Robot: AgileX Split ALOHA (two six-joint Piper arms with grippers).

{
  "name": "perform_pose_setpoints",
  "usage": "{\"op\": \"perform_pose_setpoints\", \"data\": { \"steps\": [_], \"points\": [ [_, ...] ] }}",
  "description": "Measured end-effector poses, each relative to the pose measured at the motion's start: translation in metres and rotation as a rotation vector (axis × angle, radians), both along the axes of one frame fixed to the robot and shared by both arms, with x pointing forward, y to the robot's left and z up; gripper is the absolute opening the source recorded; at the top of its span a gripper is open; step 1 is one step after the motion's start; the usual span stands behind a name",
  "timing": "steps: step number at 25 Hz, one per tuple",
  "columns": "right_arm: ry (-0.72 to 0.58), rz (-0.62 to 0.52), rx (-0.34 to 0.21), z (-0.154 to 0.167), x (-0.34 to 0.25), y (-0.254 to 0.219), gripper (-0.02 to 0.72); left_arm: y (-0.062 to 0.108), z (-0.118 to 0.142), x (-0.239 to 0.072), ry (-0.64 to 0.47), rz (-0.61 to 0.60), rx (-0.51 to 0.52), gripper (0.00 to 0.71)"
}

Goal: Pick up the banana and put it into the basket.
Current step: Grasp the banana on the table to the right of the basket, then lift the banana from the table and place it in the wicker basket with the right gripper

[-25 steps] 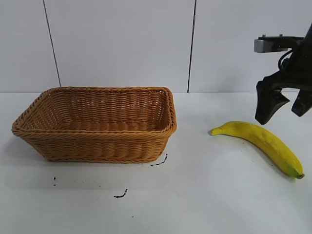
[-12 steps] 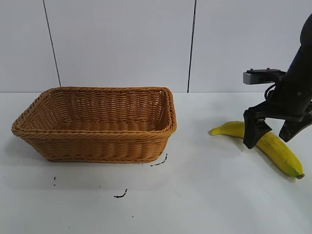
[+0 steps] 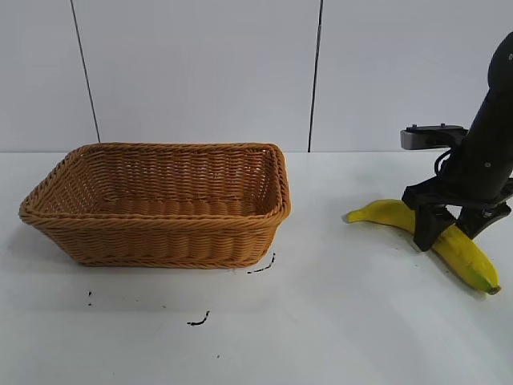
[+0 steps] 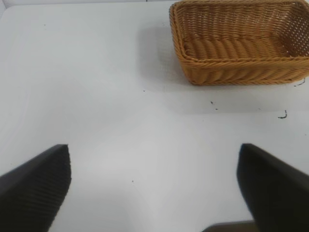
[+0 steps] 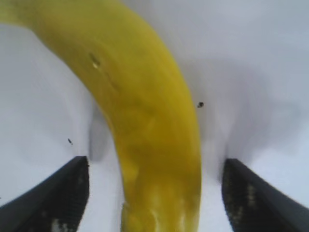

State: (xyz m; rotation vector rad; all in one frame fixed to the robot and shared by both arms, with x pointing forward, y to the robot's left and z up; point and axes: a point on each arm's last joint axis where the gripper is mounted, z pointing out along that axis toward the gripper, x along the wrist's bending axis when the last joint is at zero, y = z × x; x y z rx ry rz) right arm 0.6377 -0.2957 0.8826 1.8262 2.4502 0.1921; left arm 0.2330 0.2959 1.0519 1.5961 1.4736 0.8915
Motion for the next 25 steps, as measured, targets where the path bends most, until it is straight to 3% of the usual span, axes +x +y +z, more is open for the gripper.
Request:
{"op": "perform_pose_setpoints", "data": {
  "steps": [3,12,17,25],
  "points": [
    [-0.002,0.019,-0.021,0.012,-0.003,-0.002,0.291,0.000,0.000,0.000,0.000,0.000,0.000,0.693],
    [-0.109,0.084,-0.063,0.094,-0.018,0.007,0.291,0.000,0.000,0.000,0.000,0.000,0.000,0.693],
    [-0.155,0.165,-0.067,0.128,-0.010,0.038,0.291,0.000,0.000,0.000,0.000,0.000,0.000,0.693],
    [-0.330,0.249,-0.053,0.188,0.005,0.077,0.291,0.000,0.000,0.000,0.000,0.000,0.000,0.693]
  ]
}}
